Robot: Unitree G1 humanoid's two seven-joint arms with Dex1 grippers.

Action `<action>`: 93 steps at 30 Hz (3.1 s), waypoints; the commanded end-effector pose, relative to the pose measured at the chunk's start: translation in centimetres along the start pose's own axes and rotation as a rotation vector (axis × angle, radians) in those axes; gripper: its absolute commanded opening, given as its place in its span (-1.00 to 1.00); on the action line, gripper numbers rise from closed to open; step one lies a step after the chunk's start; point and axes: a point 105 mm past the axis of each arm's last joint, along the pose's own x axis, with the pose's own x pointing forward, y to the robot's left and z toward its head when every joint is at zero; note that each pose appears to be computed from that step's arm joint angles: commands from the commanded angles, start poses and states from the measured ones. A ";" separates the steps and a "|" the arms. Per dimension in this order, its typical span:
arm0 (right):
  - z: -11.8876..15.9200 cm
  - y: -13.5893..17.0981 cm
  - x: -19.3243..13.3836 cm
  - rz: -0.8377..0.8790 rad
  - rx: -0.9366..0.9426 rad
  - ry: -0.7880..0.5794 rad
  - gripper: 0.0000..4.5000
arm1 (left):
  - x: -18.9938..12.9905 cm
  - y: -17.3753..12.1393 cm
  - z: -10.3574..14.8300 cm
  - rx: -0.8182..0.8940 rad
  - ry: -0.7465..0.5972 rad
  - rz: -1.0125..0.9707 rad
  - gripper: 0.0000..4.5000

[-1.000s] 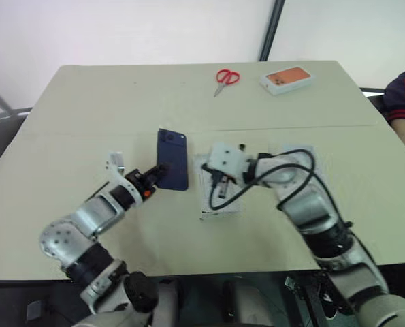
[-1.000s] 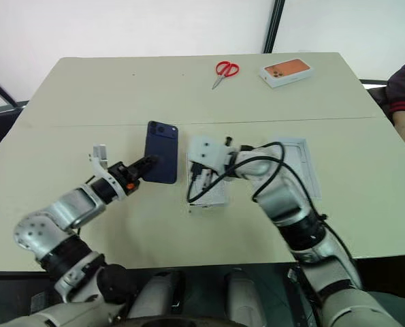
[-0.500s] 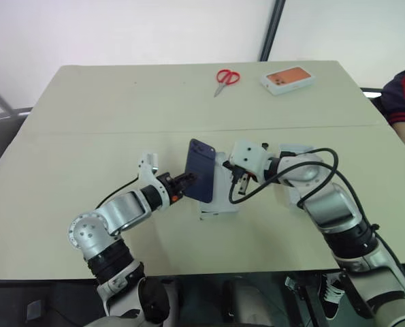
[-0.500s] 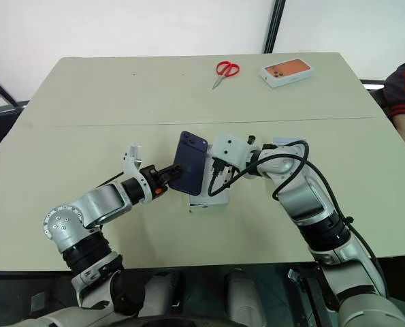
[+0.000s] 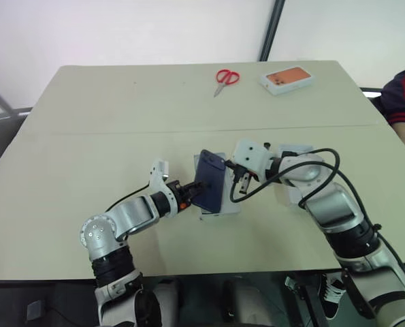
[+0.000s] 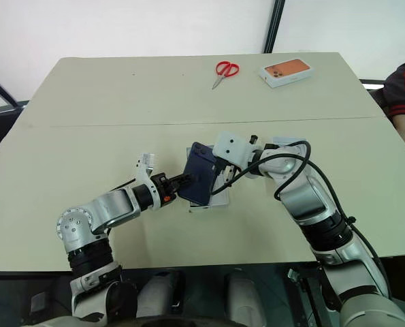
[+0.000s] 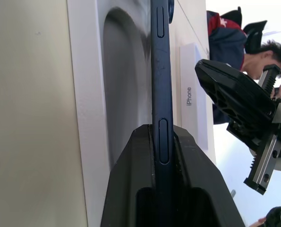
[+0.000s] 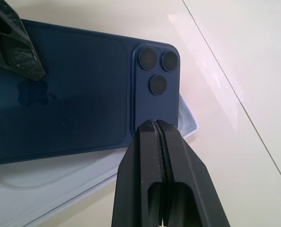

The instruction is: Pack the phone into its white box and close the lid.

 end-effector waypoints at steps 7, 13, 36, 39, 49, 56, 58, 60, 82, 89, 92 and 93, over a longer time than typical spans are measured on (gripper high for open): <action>0.4 -0.6 -0.5 -0.031 -0.021 -0.018 -1.00 | -2.4 -1.0 -0.4 0.196 0.091 -0.045 0.46; 0.5 -0.6 -0.3 -0.027 -0.022 -0.021 -1.00 | -3.5 -1.4 -0.8 0.316 0.159 -0.056 0.46; -2.8 -0.8 -1.3 -0.031 -0.104 0.132 -1.00 | -5.6 2.9 3.2 1.160 0.233 0.145 -0.99; -3.2 -0.2 -1.1 -0.012 -0.129 0.148 -1.00 | -4.1 2.4 2.9 1.187 0.237 0.106 -0.99; -3.6 2.0 0.1 0.044 -0.123 0.151 -1.00 | 0.1 2.5 1.4 1.166 0.310 0.075 -0.99; -3.1 2.5 -0.3 0.062 -0.122 0.132 -1.00 | 2.7 0.7 0.0 1.143 0.312 -0.017 -0.99; -3.0 2.6 -0.5 0.063 -0.123 0.131 -1.00 | 3.1 0.5 -0.5 1.146 0.320 -0.034 -0.99; -3.1 2.4 -0.8 0.057 -0.122 0.137 -1.00 | 3.7 0.1 -0.9 1.149 0.327 -0.056 -0.99; -8.4 1.1 -6.8 -0.024 -0.042 0.324 -1.00 | 9.1 -4.2 -5.1 1.159 0.409 -0.291 -0.99; -8.5 1.3 -7.1 -0.016 -0.043 0.331 -1.00 | 9.6 -4.1 -4.7 1.148 0.386 -0.276 -0.99; -8.4 1.0 -7.2 -0.016 -0.048 0.332 -1.00 | 9.8 -4.1 -4.5 1.145 0.378 -0.268 -0.99; -8.4 0.9 -7.2 -0.018 -0.053 0.336 -1.00 | 9.7 -4.1 -4.4 1.144 0.378 -0.269 -0.99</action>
